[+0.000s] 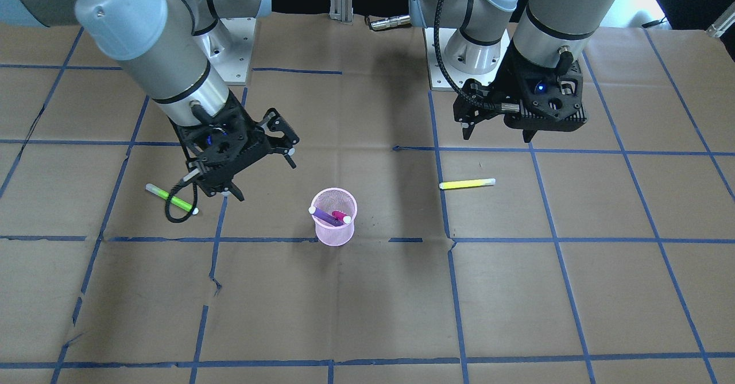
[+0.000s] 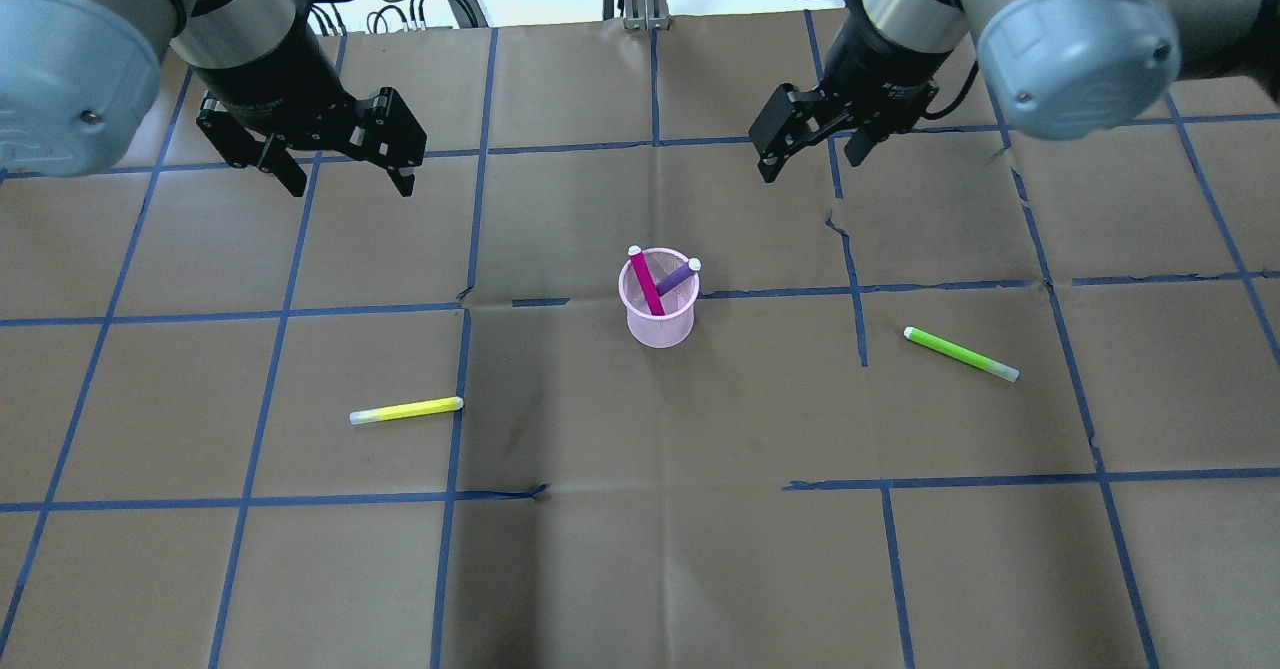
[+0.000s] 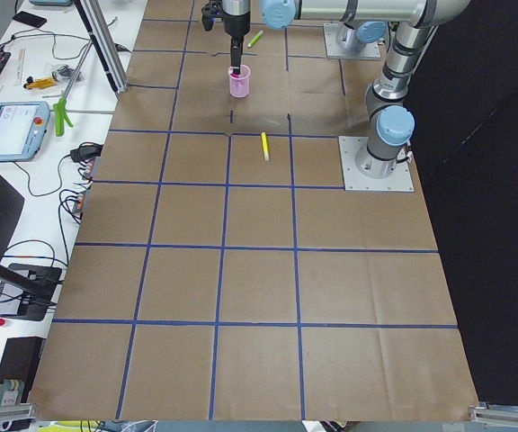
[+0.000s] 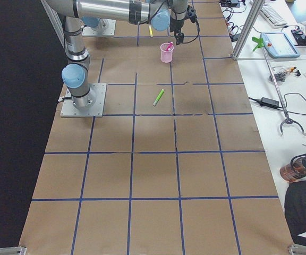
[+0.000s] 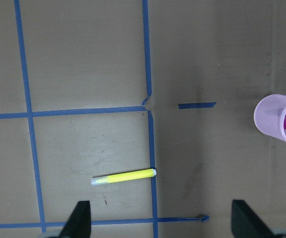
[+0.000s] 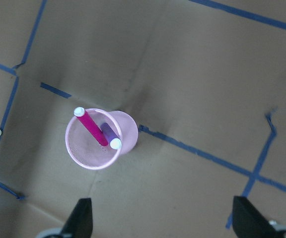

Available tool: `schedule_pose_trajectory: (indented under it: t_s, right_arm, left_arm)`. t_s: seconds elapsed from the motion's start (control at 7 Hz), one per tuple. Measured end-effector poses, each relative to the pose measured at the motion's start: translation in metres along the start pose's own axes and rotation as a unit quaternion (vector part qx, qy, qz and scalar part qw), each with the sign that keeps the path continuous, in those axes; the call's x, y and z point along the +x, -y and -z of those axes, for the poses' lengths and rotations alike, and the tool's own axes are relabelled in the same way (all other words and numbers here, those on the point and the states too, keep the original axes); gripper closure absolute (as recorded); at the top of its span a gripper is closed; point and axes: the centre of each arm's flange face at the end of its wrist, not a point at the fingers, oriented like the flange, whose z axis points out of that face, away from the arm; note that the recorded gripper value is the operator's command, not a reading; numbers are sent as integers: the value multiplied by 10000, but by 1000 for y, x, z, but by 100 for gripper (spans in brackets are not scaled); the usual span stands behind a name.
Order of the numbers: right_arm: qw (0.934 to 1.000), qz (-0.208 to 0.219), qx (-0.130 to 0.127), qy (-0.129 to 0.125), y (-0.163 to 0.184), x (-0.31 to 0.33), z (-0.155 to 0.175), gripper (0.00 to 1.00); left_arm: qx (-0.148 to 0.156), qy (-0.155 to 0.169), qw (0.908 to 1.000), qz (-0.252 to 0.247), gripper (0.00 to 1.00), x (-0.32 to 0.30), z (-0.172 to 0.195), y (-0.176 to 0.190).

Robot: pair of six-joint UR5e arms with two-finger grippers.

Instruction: Insert purple and pink pens into pink cup

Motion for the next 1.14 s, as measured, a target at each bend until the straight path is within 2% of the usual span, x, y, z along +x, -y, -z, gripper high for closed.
schedule_pose_trajectory:
  t_s: [0.14, 0.29, 0.43, 0.57, 0.71, 0.86, 1.14]
  right_arm:
    - [9956, -837, -377, -200, -9, 13, 22, 0]
    - [9862, -1458, -616, -477, -15, 21, 41, 0]
    - [9759, -1944, -702, -697, -21, 24, 60, 0]
    - [9685, -2261, -684, -783, -29, 22, 78, 0]
    - [9650, -2417, -627, -802, -37, 17, 91, 0]
    - [9632, -2509, -517, -810, -41, 14, 100, 0]
    - [9637, -2516, -188, -873, -39, 14, 109, 0]
  left_arm:
    - [-1, 1, 10000, 0, 2, 0, 0, 0]
    - [-2, -1, 10000, 0, 2, 0, 0, 0]
    - [-2, -4, 10000, 0, 2, 0, 0, 0]
    - [-2, -6, 10000, 0, 2, 0, 0, 0]
    - [-3, -7, 10000, 2, 2, 0, 0, 0]
    - [-2, -7, 10000, 5, 2, 0, 0, 0]
    - [-2, -7, 10000, 8, 2, -1, 0, 0]
